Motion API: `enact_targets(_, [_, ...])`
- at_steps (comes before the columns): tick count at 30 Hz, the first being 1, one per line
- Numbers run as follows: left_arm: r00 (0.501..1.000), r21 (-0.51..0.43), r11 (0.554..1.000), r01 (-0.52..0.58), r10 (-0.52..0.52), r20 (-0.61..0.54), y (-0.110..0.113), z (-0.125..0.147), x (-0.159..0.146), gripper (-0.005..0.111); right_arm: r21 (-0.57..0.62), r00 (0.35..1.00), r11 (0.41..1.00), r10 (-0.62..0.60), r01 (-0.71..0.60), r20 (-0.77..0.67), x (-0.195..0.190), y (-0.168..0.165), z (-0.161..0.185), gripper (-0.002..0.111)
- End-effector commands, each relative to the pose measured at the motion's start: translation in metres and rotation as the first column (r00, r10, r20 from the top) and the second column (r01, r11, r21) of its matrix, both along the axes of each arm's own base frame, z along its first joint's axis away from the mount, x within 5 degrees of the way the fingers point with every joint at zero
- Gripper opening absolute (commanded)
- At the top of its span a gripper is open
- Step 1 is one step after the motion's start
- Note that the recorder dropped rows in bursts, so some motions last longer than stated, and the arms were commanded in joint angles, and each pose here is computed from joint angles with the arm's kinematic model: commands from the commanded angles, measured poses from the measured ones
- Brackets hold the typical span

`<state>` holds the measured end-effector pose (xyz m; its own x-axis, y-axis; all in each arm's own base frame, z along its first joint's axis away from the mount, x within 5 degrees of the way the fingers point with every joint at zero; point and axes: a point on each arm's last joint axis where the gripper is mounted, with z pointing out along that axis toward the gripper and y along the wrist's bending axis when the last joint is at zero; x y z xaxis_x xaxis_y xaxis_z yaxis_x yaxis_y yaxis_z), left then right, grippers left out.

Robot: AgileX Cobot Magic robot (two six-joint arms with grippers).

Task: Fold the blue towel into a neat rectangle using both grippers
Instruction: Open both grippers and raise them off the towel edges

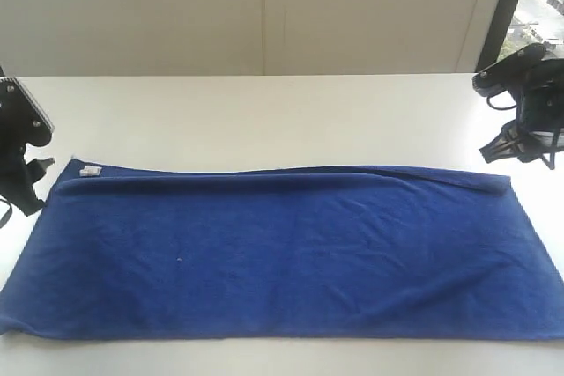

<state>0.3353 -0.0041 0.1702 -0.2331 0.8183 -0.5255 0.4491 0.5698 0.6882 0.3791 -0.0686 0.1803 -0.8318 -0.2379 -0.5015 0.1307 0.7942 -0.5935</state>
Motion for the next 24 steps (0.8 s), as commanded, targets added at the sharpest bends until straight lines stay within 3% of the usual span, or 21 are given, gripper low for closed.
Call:
enact_targets(1, [0.985,-0.044,0.996,-0.072,0.078,0.151,0.006,0.030,0.001,0.064,0.048,0.996,0.998,-0.053,0.049,0.075,-0.007,-0.001,0.024,0.054])
enact_targets(4, [0.976,-0.103,0.989,-0.104,0.121,0.181,0.006,0.055,-0.009,0.063,0.158,0.987,0.983,-0.116,0.098,0.109,-0.019,0.003,0.045,0.054])
enact_targets(5, [0.979,-0.168,0.978,-0.123,0.147,0.141,0.001,0.066,-0.018,0.056,0.188,0.993,0.979,-0.091,0.075,0.078,-0.025,0.007,0.053,0.053])
enact_targets(6, [0.982,-0.187,0.973,-0.132,0.154,0.112,-0.001,0.070,-0.023,0.049,0.211,0.996,0.976,-0.073,0.059,0.057,-0.029,0.009,0.057,0.052])
enact_targets(9, [0.969,-0.273,0.935,-0.226,0.187,-0.162,-0.018,0.080,-0.058,0.004,0.402,0.990,0.915,0.092,-0.042,-0.106,-0.052,0.032,0.068,0.040])
enact_targets(10, [0.959,-0.261,0.936,-0.235,0.180,-0.219,-0.022,0.080,-0.066,0.000,0.462,0.981,0.886,0.127,-0.046,-0.145,-0.058,0.039,0.069,0.036])
enact_targets(11, [0.938,-0.255,0.933,-0.254,0.173,-0.300,-0.029,0.080,-0.075,0.000,0.520,0.962,0.853,0.179,-0.049,-0.204,-0.066,0.046,0.069,0.029])
enact_targets(12, [0.886,-0.254,0.915,-0.314,0.185,-0.425,-0.034,0.073,-0.085,0.000,0.553,0.942,0.833,0.205,-0.024,-0.267,-0.073,0.049,0.067,0.023])
enact_targets(15, [0.776,-0.202,0.914,-0.352,0.164,-0.609,-0.039,0.058,-0.097,0.000,0.552,0.905,0.834,0.239,-0.005,-0.353,-0.082,0.050,0.061,0.014])
enact_targets(18, [0.667,-0.150,0.922,-0.357,0.139,-0.732,-0.042,0.042,-0.104,0.000,0.551,0.905,0.834,0.241,-0.009,-0.350,-0.084,0.050,0.053,0.002])
enact_targets(24, [0.599,-0.097,0.939,-0.330,0.129,-0.790,-0.043,0.001,-0.102,0.000,0.549,0.919,0.835,0.241,-0.033,-0.312,-0.085,0.050,0.041,0.000])
